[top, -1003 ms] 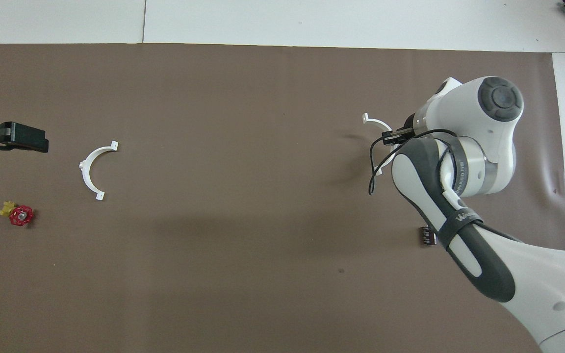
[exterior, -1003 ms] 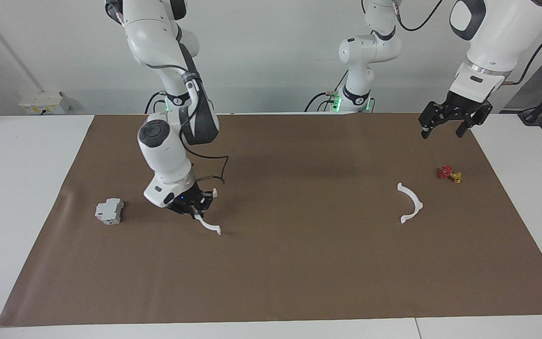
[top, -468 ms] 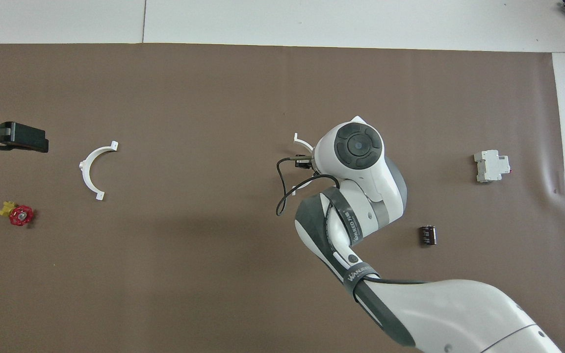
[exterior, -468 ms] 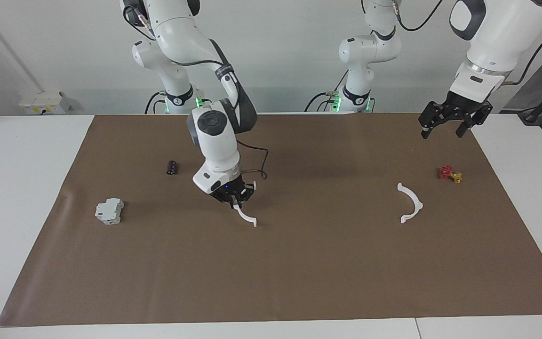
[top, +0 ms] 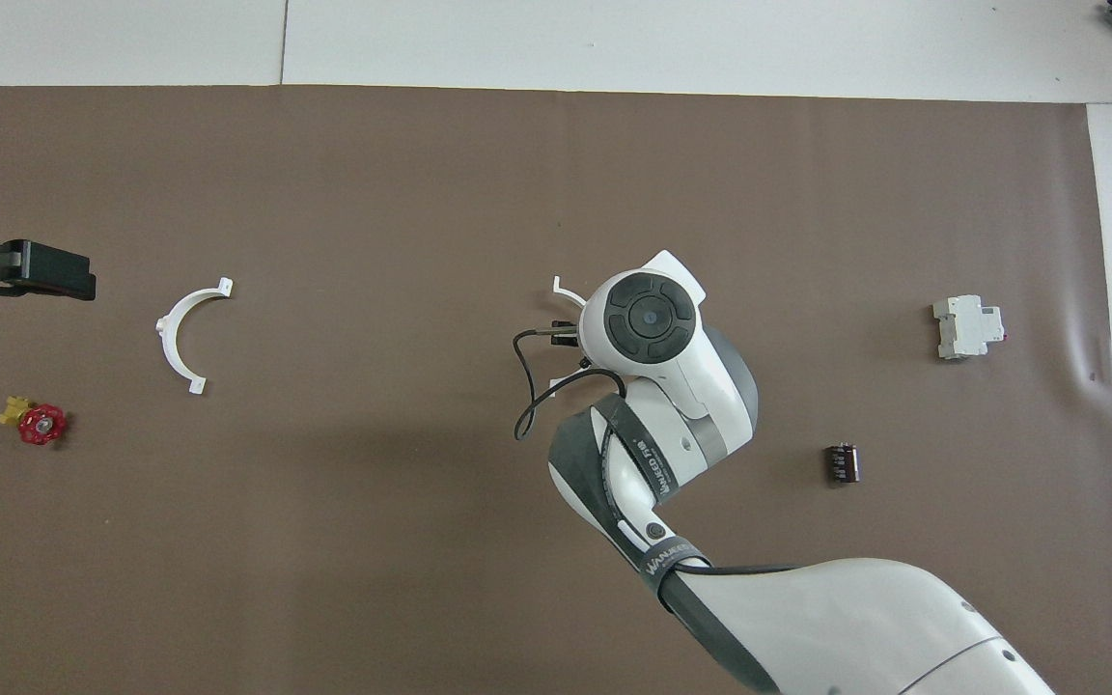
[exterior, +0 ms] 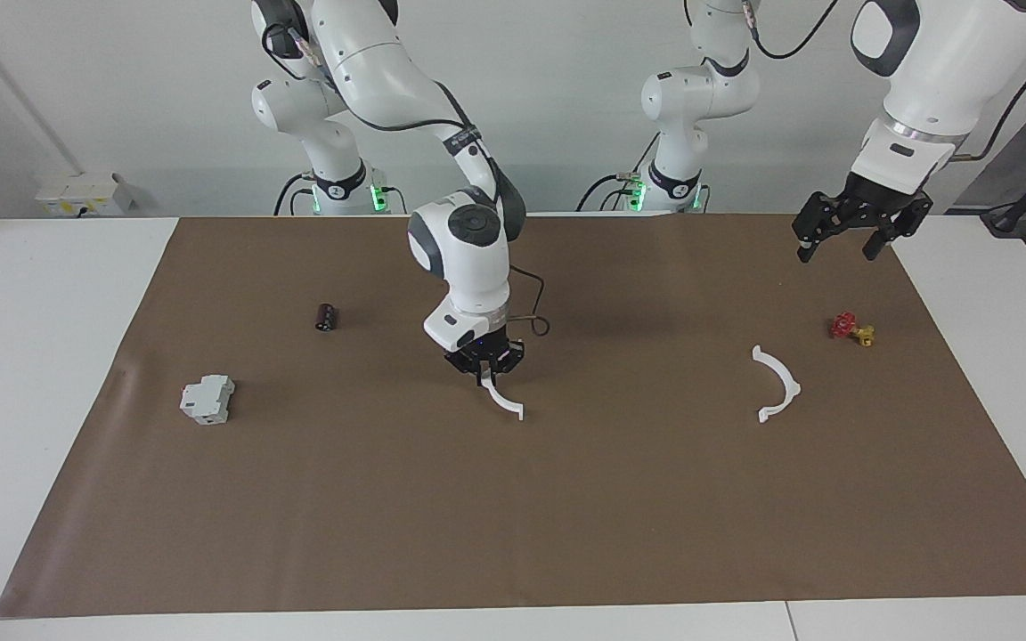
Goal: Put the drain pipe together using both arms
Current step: 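Lift the white arc with the right gripper and carry it toward the table center, then set the arc down at center, open the right gripper and withdraw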
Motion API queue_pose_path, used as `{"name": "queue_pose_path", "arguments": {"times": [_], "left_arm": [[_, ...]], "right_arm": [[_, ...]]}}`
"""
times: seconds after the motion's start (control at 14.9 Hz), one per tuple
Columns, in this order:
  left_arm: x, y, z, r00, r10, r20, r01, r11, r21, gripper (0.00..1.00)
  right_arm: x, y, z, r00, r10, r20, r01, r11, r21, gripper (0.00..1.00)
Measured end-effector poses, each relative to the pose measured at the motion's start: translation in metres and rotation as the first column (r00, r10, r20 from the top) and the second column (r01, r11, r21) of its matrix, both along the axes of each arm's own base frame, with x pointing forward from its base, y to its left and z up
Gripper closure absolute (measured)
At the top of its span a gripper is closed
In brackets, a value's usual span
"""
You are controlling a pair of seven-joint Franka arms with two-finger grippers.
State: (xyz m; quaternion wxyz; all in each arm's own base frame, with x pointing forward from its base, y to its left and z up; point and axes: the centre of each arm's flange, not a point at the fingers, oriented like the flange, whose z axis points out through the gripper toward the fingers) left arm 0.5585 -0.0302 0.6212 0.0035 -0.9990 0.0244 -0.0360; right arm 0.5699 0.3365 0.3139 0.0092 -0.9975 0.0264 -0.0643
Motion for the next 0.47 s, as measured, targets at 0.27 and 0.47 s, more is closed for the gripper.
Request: {"name": "queue_pose_path", "arguments": {"times": [0.27, 0.47], "left_arm": [[0.000, 0.000, 0.000, 1.000, 0.000, 0.000, 0.000, 1.000, 0.000, 0.00], [0.000, 0.000, 0.000, 1.000, 0.000, 0.000, 0.000, 1.000, 0.000, 0.00]], "right_arm": [[-0.002, 0.004, -0.006, 1.000, 0.019, 0.008, -0.019, 1.000, -0.006, 0.79], [-0.004, 0.007, -0.013, 0.999, 0.039, 0.004, -0.039, 0.999, -0.020, 0.79]]}}
